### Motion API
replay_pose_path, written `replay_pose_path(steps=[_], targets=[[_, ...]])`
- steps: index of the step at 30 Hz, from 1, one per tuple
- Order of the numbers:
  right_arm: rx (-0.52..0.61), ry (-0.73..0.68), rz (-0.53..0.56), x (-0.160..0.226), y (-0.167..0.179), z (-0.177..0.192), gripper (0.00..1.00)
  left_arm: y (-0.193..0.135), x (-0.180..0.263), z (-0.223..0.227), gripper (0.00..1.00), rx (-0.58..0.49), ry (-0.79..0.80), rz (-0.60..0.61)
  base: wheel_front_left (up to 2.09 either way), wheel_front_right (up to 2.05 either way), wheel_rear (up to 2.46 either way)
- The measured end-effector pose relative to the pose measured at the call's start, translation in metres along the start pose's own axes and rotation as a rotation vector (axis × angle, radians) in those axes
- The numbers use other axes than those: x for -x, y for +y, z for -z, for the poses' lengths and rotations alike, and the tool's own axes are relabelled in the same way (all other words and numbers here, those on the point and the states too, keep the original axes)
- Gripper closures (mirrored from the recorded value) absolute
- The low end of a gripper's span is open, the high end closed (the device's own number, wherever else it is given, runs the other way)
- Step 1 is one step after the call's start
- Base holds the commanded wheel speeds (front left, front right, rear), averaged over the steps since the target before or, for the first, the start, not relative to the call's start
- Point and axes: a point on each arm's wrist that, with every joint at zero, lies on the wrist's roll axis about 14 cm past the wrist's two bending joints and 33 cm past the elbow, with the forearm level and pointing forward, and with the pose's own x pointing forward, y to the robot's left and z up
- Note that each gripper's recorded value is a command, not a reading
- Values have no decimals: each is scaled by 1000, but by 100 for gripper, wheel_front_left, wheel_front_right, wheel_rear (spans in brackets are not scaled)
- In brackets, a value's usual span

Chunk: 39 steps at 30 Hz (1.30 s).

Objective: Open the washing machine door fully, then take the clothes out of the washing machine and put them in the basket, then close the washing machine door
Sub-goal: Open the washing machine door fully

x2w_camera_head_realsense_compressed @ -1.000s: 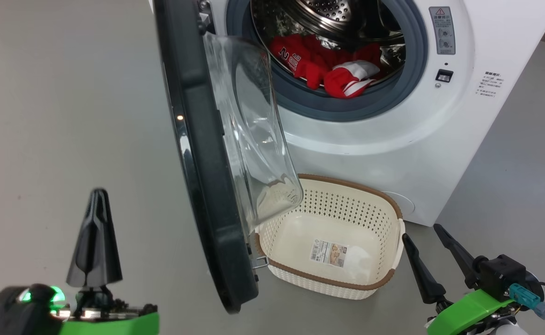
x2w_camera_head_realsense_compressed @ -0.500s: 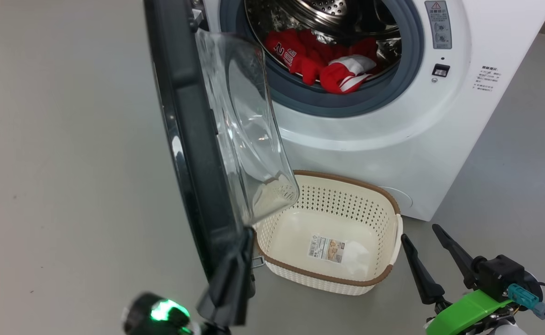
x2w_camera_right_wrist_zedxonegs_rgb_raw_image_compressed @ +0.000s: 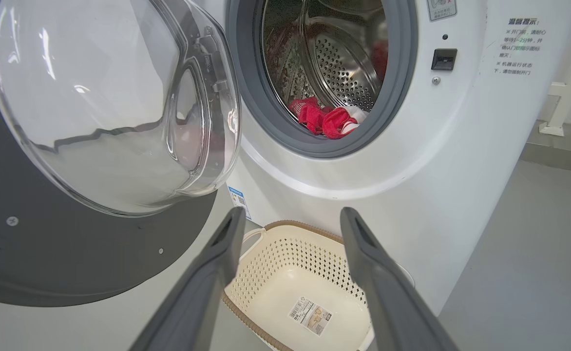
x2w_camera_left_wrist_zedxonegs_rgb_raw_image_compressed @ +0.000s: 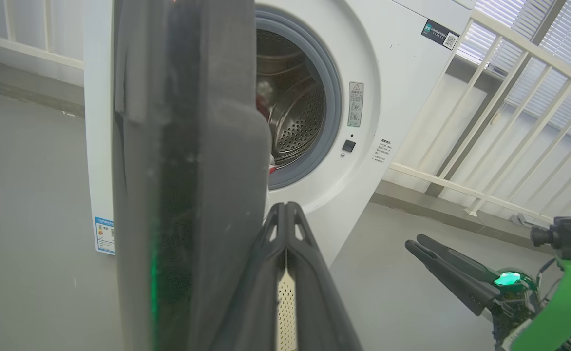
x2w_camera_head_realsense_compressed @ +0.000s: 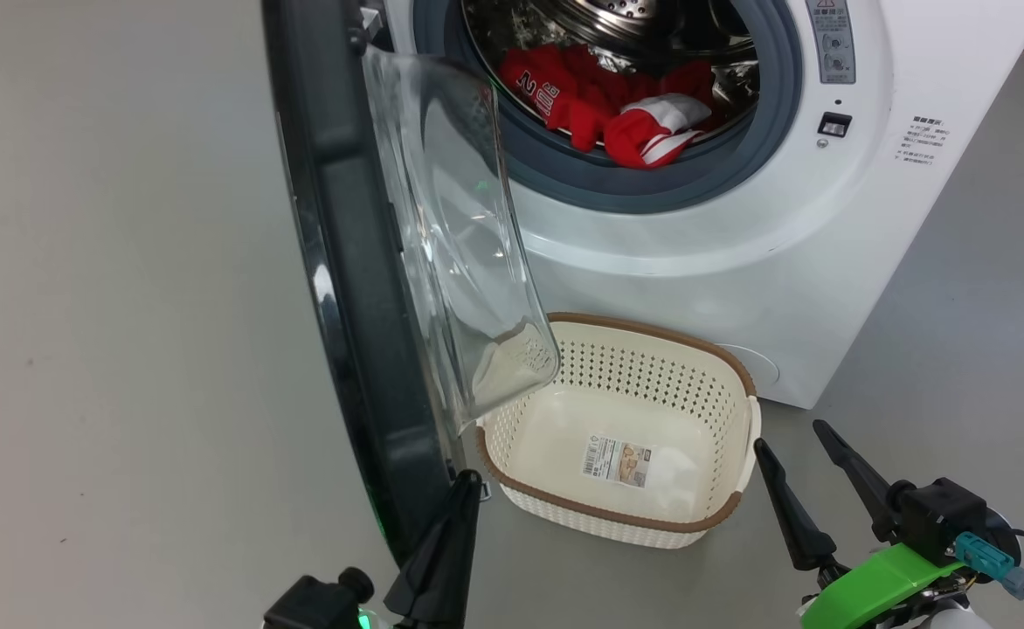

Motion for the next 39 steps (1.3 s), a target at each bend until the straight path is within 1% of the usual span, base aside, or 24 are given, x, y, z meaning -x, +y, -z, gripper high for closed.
replay_pose_path(steps=[10, 22, 28, 33, 39], targets=[[-3, 3, -8, -2, 2, 1, 0, 21, 0, -2, 100, -10, -5, -66, 0, 0, 0], [-9, 11, -25, -7, 6, 5, 0, 89, 15, -25, 100, -114, -62, -279, 0, 0, 0], [-6, 18, -36, -10, 9, 8, 0, 115, 23, -35, 100, -184, -71, -338, 0, 0, 0], [-10, 25, -36, -10, 9, 11, 0, 143, 30, -44, 100, -206, -84, -422, 0, 0, 0], [-13, 31, -37, -11, 8, 13, 0, 167, 31, -53, 100, -237, -94, -474, 0, 0, 0]])
